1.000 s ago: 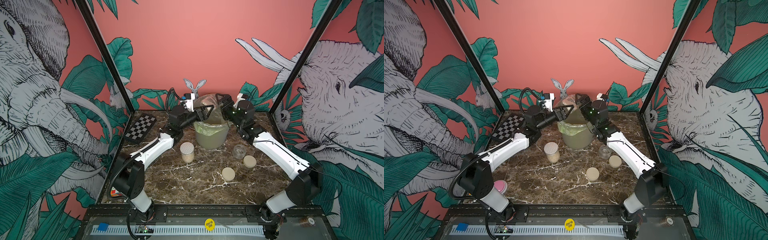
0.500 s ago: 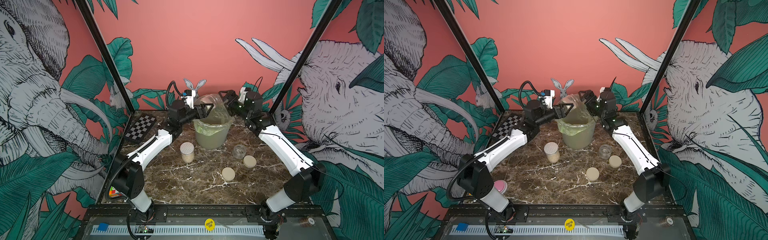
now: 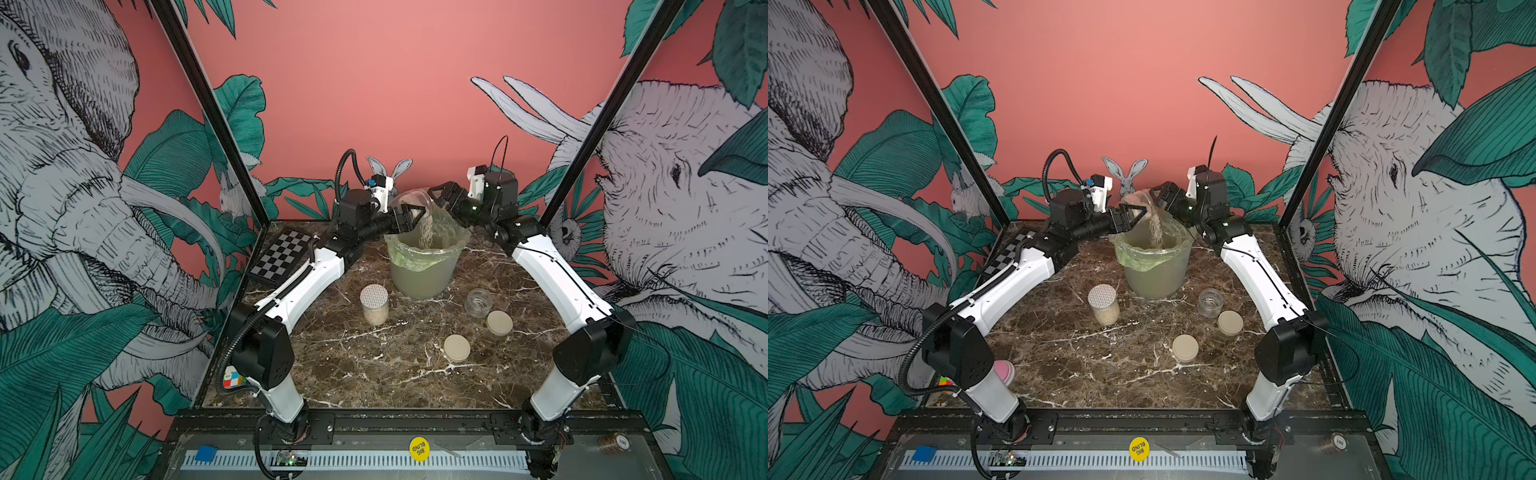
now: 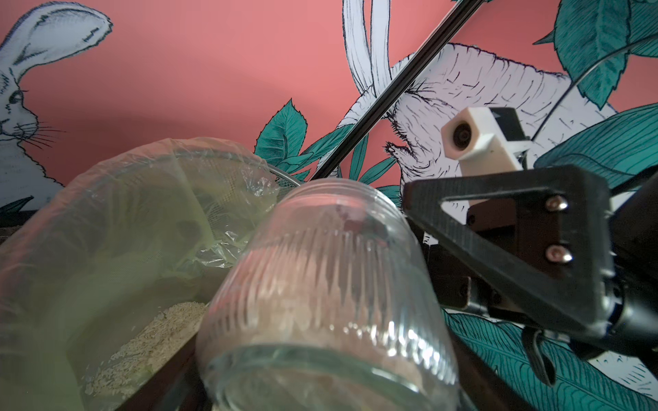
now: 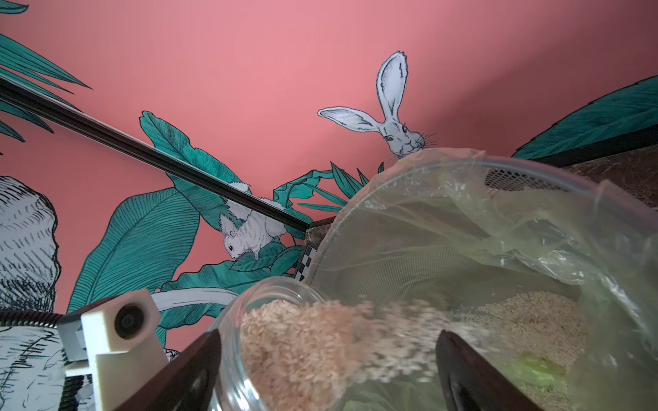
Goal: Empty moldy rice from jars
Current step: Pour the moldy rice from the jar into the trash bin.
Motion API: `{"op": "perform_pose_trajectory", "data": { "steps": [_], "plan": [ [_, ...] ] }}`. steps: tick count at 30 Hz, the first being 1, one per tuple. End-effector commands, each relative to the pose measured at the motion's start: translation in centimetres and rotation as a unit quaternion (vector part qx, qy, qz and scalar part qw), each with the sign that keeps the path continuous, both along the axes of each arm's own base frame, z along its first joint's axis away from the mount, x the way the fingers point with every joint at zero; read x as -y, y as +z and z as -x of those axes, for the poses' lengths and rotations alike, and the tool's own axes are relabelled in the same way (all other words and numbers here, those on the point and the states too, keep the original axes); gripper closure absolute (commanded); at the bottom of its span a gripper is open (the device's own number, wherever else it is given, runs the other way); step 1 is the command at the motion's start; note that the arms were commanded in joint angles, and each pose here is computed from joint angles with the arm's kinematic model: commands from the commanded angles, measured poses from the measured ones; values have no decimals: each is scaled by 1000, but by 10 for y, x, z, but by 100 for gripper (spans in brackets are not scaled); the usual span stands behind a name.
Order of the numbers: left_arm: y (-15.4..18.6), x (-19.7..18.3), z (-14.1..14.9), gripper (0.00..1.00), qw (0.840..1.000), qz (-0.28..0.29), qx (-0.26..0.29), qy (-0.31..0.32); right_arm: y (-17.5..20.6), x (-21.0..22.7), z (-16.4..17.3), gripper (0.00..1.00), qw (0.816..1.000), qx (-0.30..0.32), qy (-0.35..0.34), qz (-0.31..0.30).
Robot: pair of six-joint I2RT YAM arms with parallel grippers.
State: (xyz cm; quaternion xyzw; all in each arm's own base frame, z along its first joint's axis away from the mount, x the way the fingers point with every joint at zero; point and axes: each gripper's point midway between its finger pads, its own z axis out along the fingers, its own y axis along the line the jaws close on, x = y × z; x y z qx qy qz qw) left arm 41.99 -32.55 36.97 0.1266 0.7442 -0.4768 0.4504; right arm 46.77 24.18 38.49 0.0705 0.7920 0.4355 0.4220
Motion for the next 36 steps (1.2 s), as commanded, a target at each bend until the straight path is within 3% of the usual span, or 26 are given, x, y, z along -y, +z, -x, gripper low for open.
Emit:
{"op": "perform_pose_trajectory", "data": {
  "steps": [1,9,20,27,36],
  "plan": [
    [44,-2,9,100,998,8,55,-13,34,3,-1,7,998,63,11,-24],
    [37,-5,6,100,998,-54,35,-12,65,16,4,6,991,96,11,-91],
    [22,-4,4,100,989,-141,-9,-36,52,40,2,8,994,76,-16,-80],
    [7,-8,-3,100,977,-207,-25,-42,65,66,22,8,992,99,-39,-67],
    [-16,-5,-14,100,965,-253,-45,-50,40,100,49,8,992,92,-88,-8]
  ]
}}
